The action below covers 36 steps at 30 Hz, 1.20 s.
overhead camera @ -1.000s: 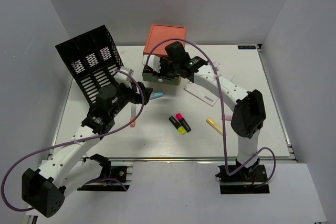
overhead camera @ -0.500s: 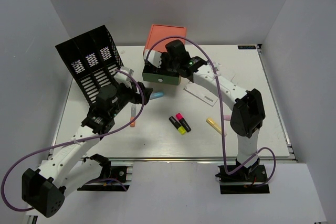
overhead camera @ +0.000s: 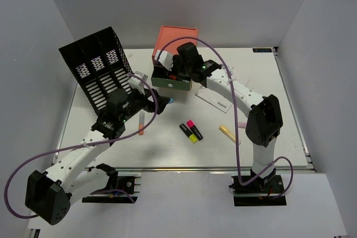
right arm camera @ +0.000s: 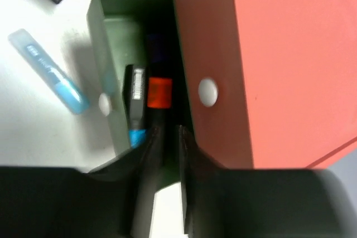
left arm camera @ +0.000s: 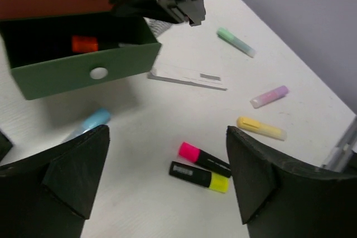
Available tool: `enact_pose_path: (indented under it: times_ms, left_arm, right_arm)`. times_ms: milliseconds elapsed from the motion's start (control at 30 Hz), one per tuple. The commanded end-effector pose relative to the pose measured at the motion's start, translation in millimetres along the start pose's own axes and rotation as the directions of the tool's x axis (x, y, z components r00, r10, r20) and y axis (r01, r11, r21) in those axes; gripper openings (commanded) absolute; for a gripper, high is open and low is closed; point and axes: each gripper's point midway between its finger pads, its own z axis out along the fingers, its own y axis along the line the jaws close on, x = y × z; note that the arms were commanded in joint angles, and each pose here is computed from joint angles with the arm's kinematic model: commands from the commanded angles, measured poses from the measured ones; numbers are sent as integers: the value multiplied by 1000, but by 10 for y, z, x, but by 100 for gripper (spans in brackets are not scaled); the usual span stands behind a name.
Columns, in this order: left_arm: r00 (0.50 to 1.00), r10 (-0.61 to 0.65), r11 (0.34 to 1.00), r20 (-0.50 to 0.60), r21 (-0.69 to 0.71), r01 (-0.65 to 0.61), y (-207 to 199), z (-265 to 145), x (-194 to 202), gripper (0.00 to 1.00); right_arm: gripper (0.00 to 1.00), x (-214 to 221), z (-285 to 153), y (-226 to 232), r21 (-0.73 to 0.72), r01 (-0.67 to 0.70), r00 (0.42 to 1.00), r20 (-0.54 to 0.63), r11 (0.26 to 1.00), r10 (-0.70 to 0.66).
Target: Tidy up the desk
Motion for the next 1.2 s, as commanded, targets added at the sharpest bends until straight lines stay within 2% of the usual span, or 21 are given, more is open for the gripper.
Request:
enact_pose_path:
  times_ms: [0, 33, 67, 100, 167, 200, 267, 367, 400, 433, 500, 533, 567, 633, 667, 700, 767, 800, 867, 1000, 1167]
  left_arm:
    - [999, -52, 990, -5, 134, 52, -259, 10, 87, 92]
    - [994, -105, 984, -34, 144, 109, -278, 48, 171, 84]
    - [990, -130, 977, -47, 165, 136, -315, 75, 203, 64]
    - [984, -157, 970, -82, 173, 169, -332, 109, 283, 55]
    - [951, -239, 944, -198, 183, 275, -406, 221, 508, 36]
    - [923, -275, 930, -270, 168, 326, -420, 231, 661, 32]
    - [834, -389, 889, -390, 79, 452, -469, 260, 990, 28]
    - [736, -490, 848, -467, -59, 527, -553, 235, 1322, 34]
    - [719, -514, 844, -468, -126, 521, -503, 261, 1433, 42]
    - [678, -555, 823, -482, -198, 532, -502, 235, 1537, 46]
    - [630, -581, 809, -516, -281, 516, -582, 227, 1685, 53]
    - [617, -610, 790, -497, -330, 516, -570, 254, 1712, 64]
    - [604, -623, 781, -498, -358, 511, -594, 261, 1746, 70]
    - [563, -663, 749, -494, -448, 488, -641, 287, 1820, 75]
    - [533, -685, 727, -497, -508, 461, -628, 235, 1900, 76]
    - [533, -693, 719, -486, -522, 459, -698, 287, 1838, 77]
    - [511, -734, 666, -448, -626, 406, -629, 263, 1974, 77]
    - [525, -739, 652, -423, -645, 398, -657, 315, 1924, 76]
    - [521, -761, 596, -387, -734, 326, -562, 259, 2063, 72]
    - [501, -779, 559, -377, -780, 282, -631, 338, 2124, 66]
    - [501, -791, 522, -350, -813, 257, -699, 396, 2194, 60]
  right_arm:
    - [11, -249, -545, -189, 27, -205, 974, 106, 978, 201]
    - [0, -226, -624, -137, -1, -262, 959, 110, 965, 260]
    - [0, -88, -649, 16, -37, -321, 943, 81, 946, 323]
    - [0, -20, -867, -59, -31, -423, 900, 96, 906, 424]
    - [0, 143, -1030, 109, -104, -505, 855, 79, 857, 513]
    - [0, 347, -1161, 239, -116, -566, 817, 50, 816, 574]
    - [0, 584, -1302, 379, -143, -632, 769, 14, 762, 640]
    - [0, 981, -1503, 600, -148, -702, 706, -16, 697, 708]
    - [0, 1112, -1567, 743, -147, -716, 693, -25, 683, 721]
    - [0, 1241, -1612, 730, -136, -743, 663, -19, 655, 748]
    - [24, 1316, -1685, 728, -136, -754, 647, 19, 643, 762]
    - [40, 1348, -1684, 878, -189, -770, 621, 4, 610, 784]
    - [46, 1393, -1702, 872, -200, -780, 602, 14, 592, 798]
    - [51, 1394, -1756, 874, -237, -788, 583, 11, 568, 813]
    - [51, 1431, -1795, 824, -230, -796, 572, 14, 559, 820]
    - [52, 1433, -1813, 830, -236, -798, 567, 14, 554, 823]
    - [52, 1485, -1827, 842, -233, -802, 562, 19, 551, 827]
    - [52, 1487, -1850, 834, -228, -798, 568, 26, 558, 823]
    - [52, 1512, -1891, 825, -215, -799, 569, 34, 562, 822]
    - [52, 1487, -2009, 762, -199, -792, 574, 83, 578, 815]
    - [52, 1468, -2094, 709, -185, -786, 579, 114, 590, 807]
